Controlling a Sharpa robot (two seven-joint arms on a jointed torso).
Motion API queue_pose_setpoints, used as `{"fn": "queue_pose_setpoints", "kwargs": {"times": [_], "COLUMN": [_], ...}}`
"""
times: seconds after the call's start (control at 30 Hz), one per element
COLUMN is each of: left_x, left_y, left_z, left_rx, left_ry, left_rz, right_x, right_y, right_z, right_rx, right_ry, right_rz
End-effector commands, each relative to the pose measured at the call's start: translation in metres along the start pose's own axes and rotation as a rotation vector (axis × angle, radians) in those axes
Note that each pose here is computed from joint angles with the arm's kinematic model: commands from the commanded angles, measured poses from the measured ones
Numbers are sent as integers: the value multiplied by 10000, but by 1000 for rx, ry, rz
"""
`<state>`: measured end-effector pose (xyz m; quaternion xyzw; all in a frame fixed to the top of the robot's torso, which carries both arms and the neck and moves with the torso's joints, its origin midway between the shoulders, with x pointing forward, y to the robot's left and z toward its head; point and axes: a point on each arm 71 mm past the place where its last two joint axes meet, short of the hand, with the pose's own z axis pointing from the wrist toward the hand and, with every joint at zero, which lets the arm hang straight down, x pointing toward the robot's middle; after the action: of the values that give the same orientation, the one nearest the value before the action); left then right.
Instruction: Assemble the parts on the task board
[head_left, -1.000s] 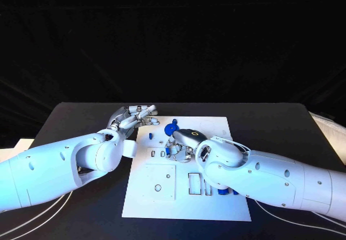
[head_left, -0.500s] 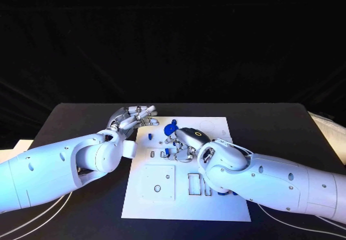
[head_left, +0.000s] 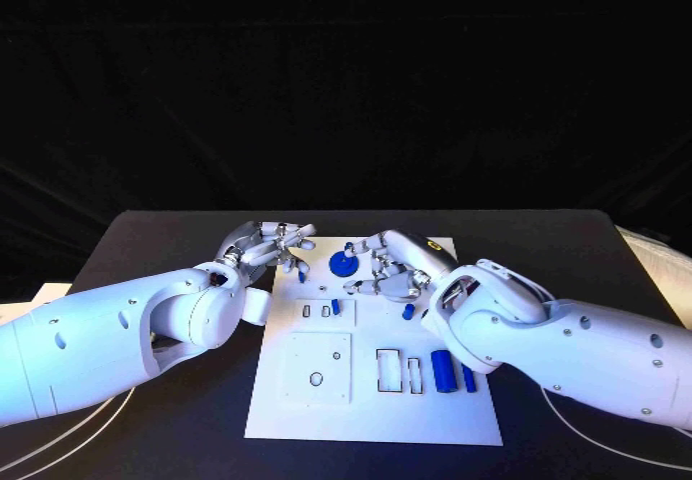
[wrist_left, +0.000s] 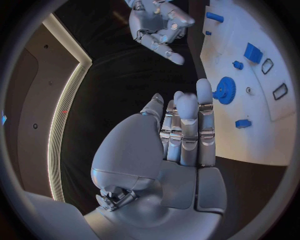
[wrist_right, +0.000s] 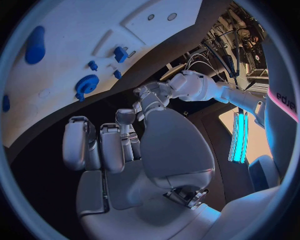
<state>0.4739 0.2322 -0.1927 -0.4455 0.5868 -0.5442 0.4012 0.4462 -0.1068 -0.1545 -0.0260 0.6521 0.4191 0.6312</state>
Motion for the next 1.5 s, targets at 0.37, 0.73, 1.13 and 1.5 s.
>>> {"fn": "queue_pose_setpoints", "kwargs": {"times": [0.37,0.73,1.13,1.5], "left_x": [34,180,393,500], "left_y": [-81,-164,-130,-73], "left_z": [38,296,489,573], "left_rx": [-458,-560,-606,-635], "left_ry": [260,270,335,384], "left_rz": [784,1019,1084,1135], "right_x": [-880,-986,-978,-975], "right_y": [-475,-629,-648,-657], "right_z": [-238,-287,-271,-259], "right_rx": [146,199,210,214], "right_ry": [-69,-74,-63,-64], "right_rz": [309,307,297,290]}}
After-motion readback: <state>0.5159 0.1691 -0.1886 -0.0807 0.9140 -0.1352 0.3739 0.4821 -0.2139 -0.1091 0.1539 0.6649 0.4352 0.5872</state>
